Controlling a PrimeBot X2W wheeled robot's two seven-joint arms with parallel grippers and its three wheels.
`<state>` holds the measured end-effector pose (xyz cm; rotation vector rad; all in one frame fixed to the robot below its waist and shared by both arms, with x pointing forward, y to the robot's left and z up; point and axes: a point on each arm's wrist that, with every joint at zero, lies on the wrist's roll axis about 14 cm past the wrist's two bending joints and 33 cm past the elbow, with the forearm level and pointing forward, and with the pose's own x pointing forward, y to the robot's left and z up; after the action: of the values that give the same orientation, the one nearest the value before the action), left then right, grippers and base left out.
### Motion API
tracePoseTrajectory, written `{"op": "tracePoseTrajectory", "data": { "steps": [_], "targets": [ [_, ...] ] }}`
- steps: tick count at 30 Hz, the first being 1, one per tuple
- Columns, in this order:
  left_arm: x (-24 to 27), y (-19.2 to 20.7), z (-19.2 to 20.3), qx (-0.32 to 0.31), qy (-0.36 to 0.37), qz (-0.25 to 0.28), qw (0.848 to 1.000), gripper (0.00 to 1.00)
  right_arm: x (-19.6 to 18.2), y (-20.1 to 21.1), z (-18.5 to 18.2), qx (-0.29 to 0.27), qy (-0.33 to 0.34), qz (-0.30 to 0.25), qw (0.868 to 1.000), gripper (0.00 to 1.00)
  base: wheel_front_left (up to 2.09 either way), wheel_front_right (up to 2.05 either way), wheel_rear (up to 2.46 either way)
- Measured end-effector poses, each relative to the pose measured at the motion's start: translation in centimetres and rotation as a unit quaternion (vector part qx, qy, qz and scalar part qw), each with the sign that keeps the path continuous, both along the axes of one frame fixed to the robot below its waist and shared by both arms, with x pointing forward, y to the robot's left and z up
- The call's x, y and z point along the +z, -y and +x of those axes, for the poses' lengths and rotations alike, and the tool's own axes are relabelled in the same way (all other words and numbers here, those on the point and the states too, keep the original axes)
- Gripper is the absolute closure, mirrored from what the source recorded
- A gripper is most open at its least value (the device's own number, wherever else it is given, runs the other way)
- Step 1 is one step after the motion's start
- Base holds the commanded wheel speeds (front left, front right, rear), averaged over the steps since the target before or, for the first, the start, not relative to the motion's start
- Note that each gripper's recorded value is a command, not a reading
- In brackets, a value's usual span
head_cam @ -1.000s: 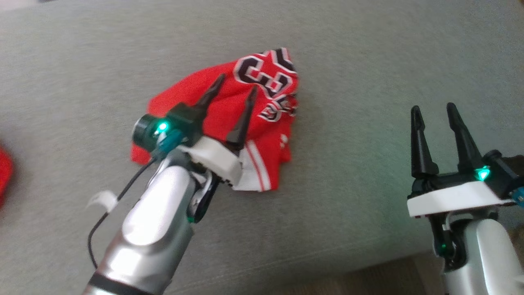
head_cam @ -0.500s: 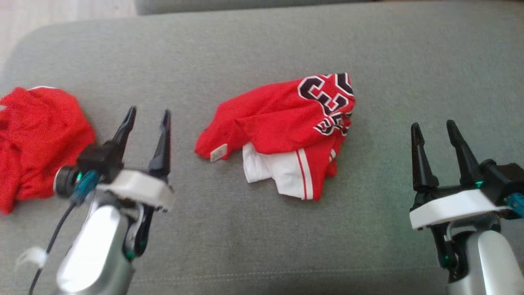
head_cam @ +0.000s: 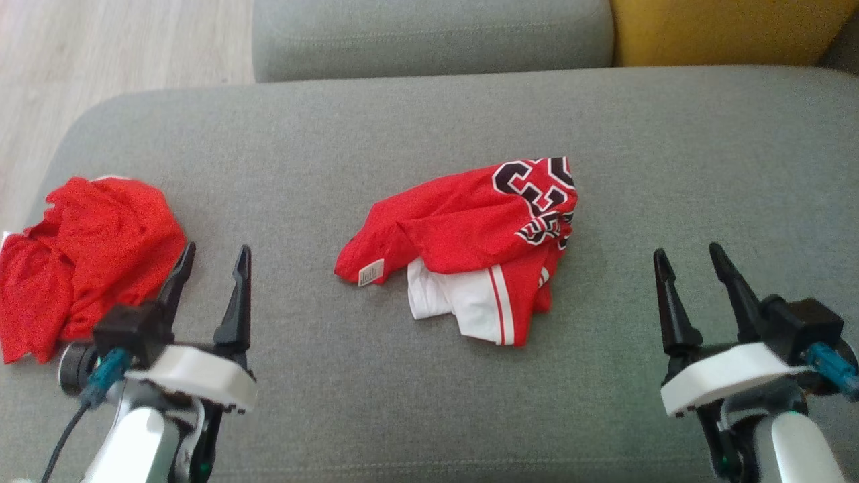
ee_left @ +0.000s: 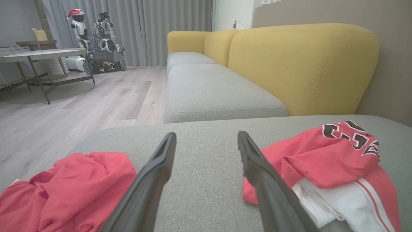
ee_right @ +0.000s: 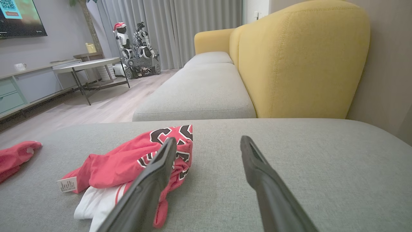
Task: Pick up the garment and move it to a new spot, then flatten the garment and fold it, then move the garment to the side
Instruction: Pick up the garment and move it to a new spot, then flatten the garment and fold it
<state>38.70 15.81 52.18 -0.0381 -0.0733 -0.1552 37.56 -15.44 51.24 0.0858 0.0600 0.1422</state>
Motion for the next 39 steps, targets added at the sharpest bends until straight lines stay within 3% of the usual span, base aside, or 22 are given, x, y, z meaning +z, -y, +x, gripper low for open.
{"op": "tracePoseTrajectory", "data": {
  "steps": [8, 39],
  "targets": [
    [-0.4, -0.2, -2.2, 0.006, -0.013, 0.000, 1.000, 0.00, -0.8, 0.3, -2.1, -0.003, -0.020, -0.002, 1.000, 0.00, 0.00, 0.00, 0.00],
    [-0.3, -0.3, -2.6, 0.009, -0.018, 0.007, 1.000, 0.00, -0.6, -0.3, -1.8, 0.006, -0.019, -0.013, 1.000, 0.00, 0.00, 0.00, 0.00]
  ]
}}
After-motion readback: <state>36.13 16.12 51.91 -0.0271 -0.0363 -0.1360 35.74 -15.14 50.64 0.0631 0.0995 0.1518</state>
